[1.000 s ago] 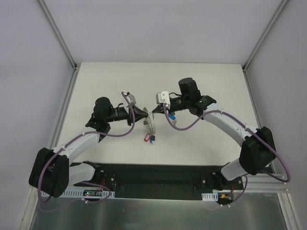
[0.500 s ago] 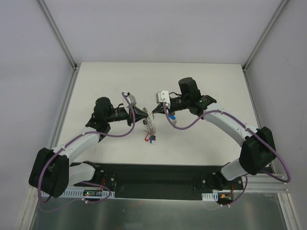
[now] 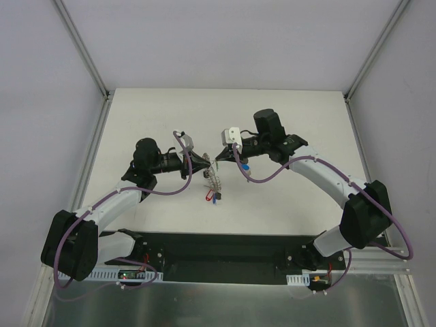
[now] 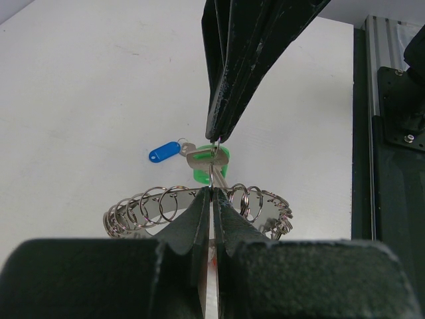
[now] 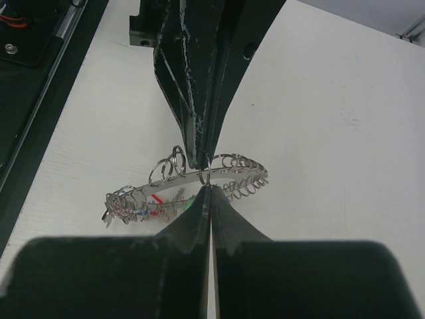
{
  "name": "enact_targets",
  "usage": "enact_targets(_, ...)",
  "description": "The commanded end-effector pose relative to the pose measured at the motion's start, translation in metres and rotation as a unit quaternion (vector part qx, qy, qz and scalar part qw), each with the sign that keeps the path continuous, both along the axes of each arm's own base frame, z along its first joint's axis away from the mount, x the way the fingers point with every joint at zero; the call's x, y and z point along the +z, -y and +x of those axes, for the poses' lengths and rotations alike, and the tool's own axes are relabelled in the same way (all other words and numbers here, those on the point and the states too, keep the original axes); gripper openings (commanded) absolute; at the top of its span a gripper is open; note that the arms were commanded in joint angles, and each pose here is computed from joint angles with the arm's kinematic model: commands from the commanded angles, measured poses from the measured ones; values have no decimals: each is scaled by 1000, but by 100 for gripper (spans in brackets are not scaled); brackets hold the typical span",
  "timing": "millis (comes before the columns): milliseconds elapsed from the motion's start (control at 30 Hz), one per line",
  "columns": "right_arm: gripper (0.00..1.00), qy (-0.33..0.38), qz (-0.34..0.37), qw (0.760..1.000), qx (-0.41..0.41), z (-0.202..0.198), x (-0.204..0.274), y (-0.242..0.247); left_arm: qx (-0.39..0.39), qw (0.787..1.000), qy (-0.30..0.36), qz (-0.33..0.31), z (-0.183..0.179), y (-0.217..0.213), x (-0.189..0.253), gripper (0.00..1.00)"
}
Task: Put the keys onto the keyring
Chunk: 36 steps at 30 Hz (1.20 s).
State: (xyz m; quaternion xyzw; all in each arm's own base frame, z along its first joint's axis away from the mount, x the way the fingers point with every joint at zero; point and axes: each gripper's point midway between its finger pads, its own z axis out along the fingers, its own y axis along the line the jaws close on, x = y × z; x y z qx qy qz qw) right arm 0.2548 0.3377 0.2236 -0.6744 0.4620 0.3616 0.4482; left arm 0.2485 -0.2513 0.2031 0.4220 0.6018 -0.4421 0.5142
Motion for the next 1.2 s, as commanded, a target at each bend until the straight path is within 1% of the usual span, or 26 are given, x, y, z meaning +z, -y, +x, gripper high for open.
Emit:
enact_targets(0, 1, 16, 29, 999, 19, -4, 27, -8, -25, 998, 62, -20, -3, 5, 29, 0)
enact_targets(633, 1, 10, 26, 999, 21, -4, 23, -11, -25, 997, 71, -28, -6, 4, 36, 0)
enact_targets(1167, 1, 13, 19, 1000, -7, 6, 24, -9, -10, 997, 71, -27, -2, 3, 34, 0)
